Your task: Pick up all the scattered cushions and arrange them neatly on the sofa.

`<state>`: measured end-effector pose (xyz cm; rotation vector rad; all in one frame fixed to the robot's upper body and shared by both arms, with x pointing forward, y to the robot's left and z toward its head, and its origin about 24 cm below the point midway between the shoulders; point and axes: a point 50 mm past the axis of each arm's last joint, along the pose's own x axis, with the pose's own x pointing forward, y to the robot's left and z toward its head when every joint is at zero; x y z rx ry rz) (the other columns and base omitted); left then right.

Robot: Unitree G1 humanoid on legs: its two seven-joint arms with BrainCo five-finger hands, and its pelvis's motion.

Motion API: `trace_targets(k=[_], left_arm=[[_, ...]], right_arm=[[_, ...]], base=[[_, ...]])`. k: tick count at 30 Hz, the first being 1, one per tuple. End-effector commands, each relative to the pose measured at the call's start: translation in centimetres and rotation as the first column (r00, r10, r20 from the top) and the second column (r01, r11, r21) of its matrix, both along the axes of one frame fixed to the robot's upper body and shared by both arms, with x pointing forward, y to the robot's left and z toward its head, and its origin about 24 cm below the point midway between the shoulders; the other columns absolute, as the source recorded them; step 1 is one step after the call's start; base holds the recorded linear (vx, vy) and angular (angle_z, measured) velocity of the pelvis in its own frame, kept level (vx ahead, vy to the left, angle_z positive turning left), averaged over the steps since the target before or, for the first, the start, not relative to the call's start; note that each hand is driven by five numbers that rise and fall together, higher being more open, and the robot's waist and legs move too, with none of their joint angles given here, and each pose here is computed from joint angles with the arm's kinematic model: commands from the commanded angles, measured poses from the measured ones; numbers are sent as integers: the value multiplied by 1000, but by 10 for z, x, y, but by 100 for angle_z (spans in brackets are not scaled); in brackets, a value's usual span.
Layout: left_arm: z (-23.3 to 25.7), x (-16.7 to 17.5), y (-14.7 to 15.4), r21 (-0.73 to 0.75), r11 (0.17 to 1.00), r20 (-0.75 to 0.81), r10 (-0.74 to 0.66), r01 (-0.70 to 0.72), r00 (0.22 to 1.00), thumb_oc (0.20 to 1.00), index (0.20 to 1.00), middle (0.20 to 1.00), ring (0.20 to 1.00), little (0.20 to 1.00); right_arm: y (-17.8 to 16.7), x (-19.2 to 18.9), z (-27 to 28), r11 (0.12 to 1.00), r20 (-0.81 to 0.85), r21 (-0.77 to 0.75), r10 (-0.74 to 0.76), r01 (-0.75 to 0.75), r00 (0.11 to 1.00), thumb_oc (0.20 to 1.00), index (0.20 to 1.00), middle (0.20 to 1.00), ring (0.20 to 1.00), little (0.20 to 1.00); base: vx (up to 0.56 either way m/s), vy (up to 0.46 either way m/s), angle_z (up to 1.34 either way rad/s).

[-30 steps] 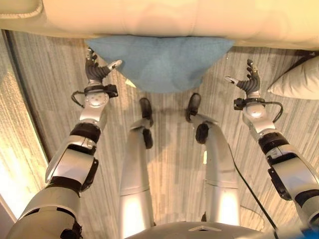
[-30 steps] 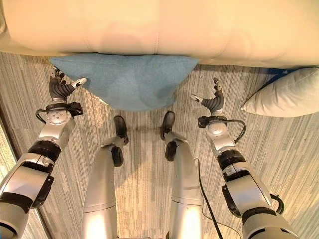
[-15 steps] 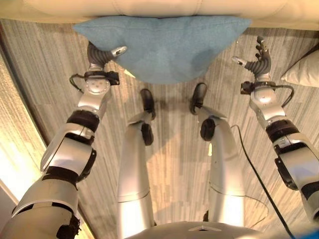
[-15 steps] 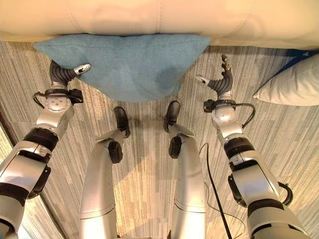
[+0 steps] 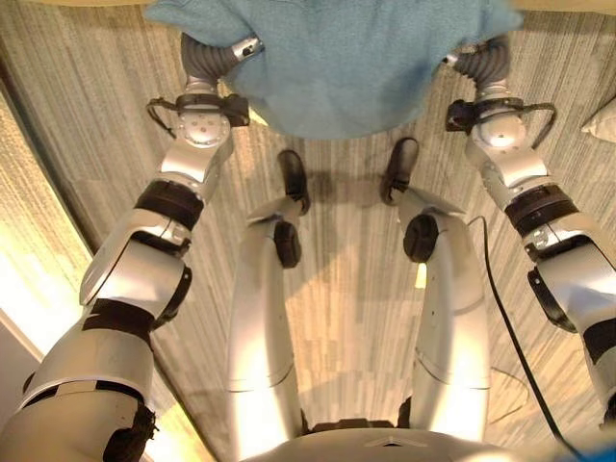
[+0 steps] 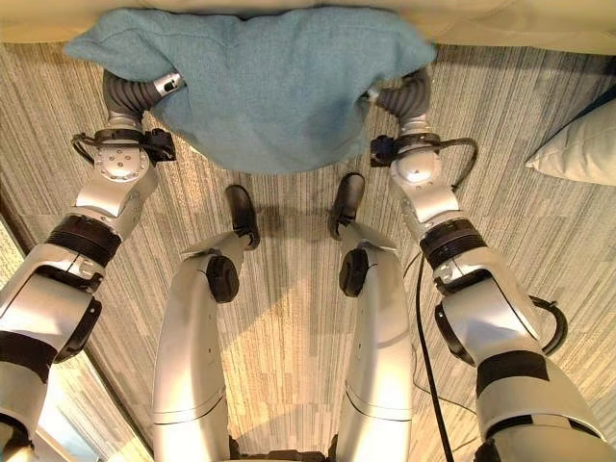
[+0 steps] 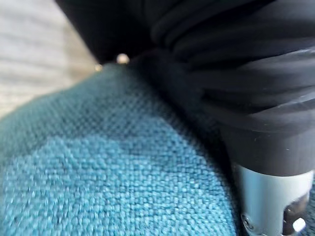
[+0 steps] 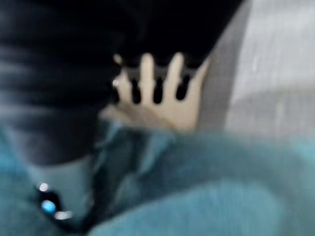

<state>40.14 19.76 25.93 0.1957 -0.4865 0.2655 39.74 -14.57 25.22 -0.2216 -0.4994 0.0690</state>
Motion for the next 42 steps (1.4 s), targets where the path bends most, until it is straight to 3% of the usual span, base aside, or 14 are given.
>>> trace_targets(k=[1,4,5,6,7,8,10,13,14,19,30,35,42], left_arm=[[12,-8,-55,92,968,89,-240,232,967,1000,1000,1000,1000,1000],[7,-8,-65,47,964,79,-264,261,961,1000,1000,1000,1000,1000],[2,-9,-72,-48,953,86,-294,299,952,1000,1000,1000,1000,1000],[1,-9,-74,-84,945,92,-309,316,947,561,561,561,561,561],[1,-10,-74,-105,940,101,-315,325,944,200,200,200,200,200],[-2,-14,-72,-131,928,117,-336,350,935,200,200,200,200,200],[-3,-16,-73,-157,917,136,-347,366,928,200,200,200,200,200],[-3,-23,-76,-193,891,182,-380,412,907,200,200,200,200,200],[-7,-32,-83,-169,869,208,-430,465,879,200,200,200,200,200],[-25,-40,-89,-200,837,206,-472,509,857,200,200,200,200,200],[-104,-67,-96,-364,747,89,-566,556,819,200,200,200,200,200],[-150,-83,-96,-462,726,-18,-581,509,814,200,200,200,200,200],[-183,-101,-88,-514,735,-106,-566,443,818,200,200,200,200,200]], right_arm=[[66,-20,8,933,54,-56,359,-356,932,1000,1000,1000,1000,1000],[82,-26,1,892,36,3,451,-451,892,1000,1000,1000,1000,1000],[101,-33,-2,827,38,121,548,-549,835,871,871,871,871,871],[108,-37,-1,794,48,164,586,-585,809,871,871,871,871,871],[114,-40,1,765,69,194,614,-615,786,200,200,200,200,200],[121,-48,6,726,123,214,644,-653,756,200,200,200,200,200],[120,-50,9,729,146,210,635,-651,759,200,200,200,200,200],[105,-50,14,770,189,194,578,-608,794,200,200,200,200,200],[81,-48,14,828,228,191,484,-527,845,200,200,200,200,200],[61,-48,1,877,237,212,381,-430,894,200,200,200,200,200],[22,-69,-81,955,66,206,203,-212,977,200,200,200,200,200],[4,-87,-120,982,-47,160,106,-97,993,200,200,200,200,200],[-6,-102,-137,991,-101,113,80,-68,992,200,200,200,200,200]], base=[[-3,-49,0],[-12,-59,-2],[-25,-71,-3],[-20,-30,-10],[1,-15,-14],[9,-12,-14],[-3,-33,-6],[-67,-43,-1],[-128,-25,7],[-92,-2,8],[-9,-61,5],[127,-77,2],[202,-11,-12]])
